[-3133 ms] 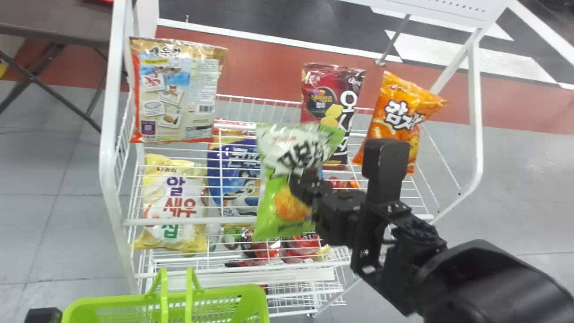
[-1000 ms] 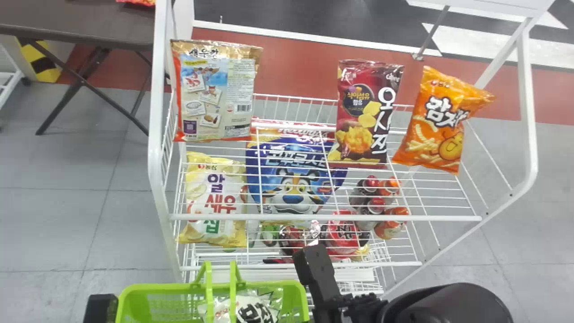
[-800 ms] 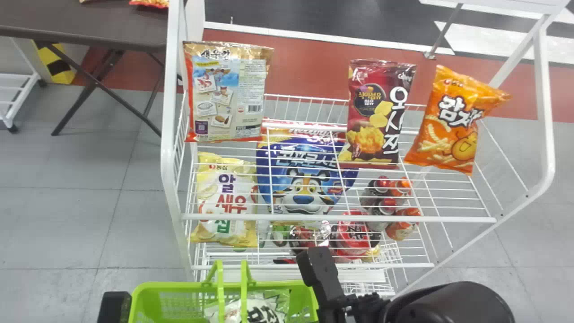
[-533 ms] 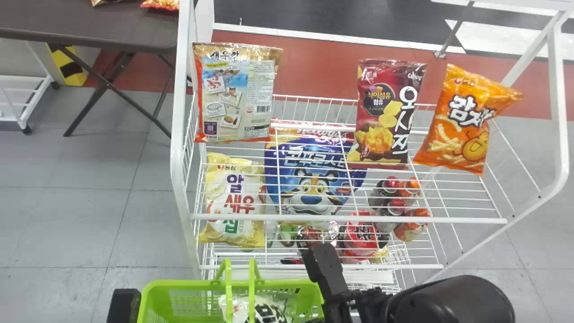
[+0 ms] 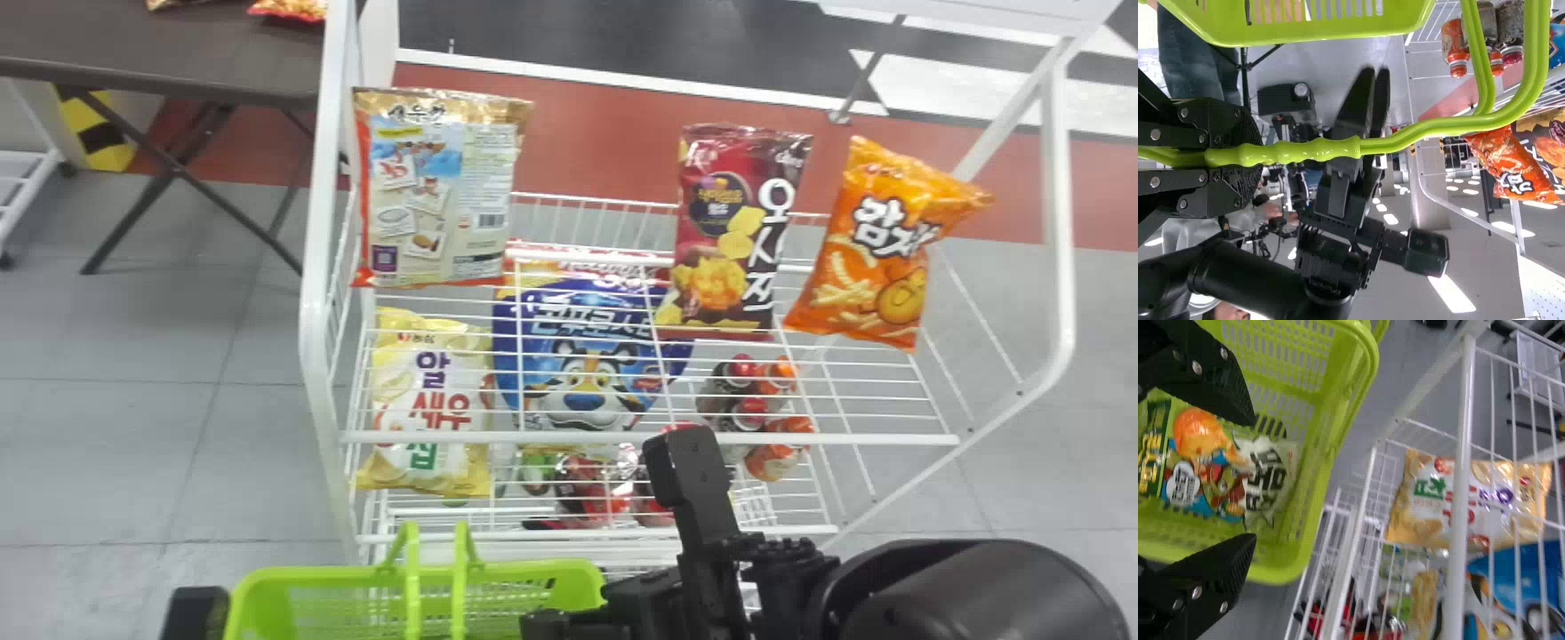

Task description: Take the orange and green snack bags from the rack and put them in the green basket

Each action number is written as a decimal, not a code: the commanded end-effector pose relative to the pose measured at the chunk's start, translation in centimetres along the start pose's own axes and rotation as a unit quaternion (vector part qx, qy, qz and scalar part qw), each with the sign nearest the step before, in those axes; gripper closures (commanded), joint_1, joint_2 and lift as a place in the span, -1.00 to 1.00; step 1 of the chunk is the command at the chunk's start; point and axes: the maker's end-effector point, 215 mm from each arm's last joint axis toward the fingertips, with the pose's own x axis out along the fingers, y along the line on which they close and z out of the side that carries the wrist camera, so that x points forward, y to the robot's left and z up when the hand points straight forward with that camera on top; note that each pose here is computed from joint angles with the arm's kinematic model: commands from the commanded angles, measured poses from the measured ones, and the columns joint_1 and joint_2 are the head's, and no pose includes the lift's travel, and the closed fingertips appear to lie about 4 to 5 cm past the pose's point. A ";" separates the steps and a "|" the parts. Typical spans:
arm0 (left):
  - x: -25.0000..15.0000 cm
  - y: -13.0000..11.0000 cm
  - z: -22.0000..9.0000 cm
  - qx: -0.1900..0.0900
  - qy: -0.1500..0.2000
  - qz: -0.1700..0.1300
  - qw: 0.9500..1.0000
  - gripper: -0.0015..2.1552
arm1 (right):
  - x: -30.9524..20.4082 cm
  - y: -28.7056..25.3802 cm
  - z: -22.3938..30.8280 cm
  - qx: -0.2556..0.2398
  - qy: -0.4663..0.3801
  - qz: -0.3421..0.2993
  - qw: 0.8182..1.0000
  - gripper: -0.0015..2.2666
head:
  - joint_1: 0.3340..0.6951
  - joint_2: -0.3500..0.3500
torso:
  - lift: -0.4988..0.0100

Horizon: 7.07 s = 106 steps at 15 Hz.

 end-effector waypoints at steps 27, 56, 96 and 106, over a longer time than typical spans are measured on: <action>0.0 0.2 -0.2 -0.003 0.004 0.000 1.000 0.99 | -14.9 -33.4 25.0 0.023 -0.488 -0.263 0.832 -0.93 | 1.00 -1.00 | 0.96; -0.6 0.4 0.3 -0.004 -0.005 0.001 1.000 0.99 | -16.8 -35.5 26.8 0.018 -0.503 -0.286 0.815 0.98 | 1.00 -1.00 | 0.96; -0.4 0.2 0.0 -0.004 -0.007 -0.004 1.000 0.99 | 4.6 3.6 -4.6 0.056 0.010 0.104 0.993 0.99 | 1.00 -0.69 | 0.96; -0.3 0.1 0.0 -0.002 -0.006 -0.005 1.000 0.99 | 2.6 2.4 -6.7 0.030 0.052 0.068 0.996 -0.95 | 1.00 -0.69 | 0.96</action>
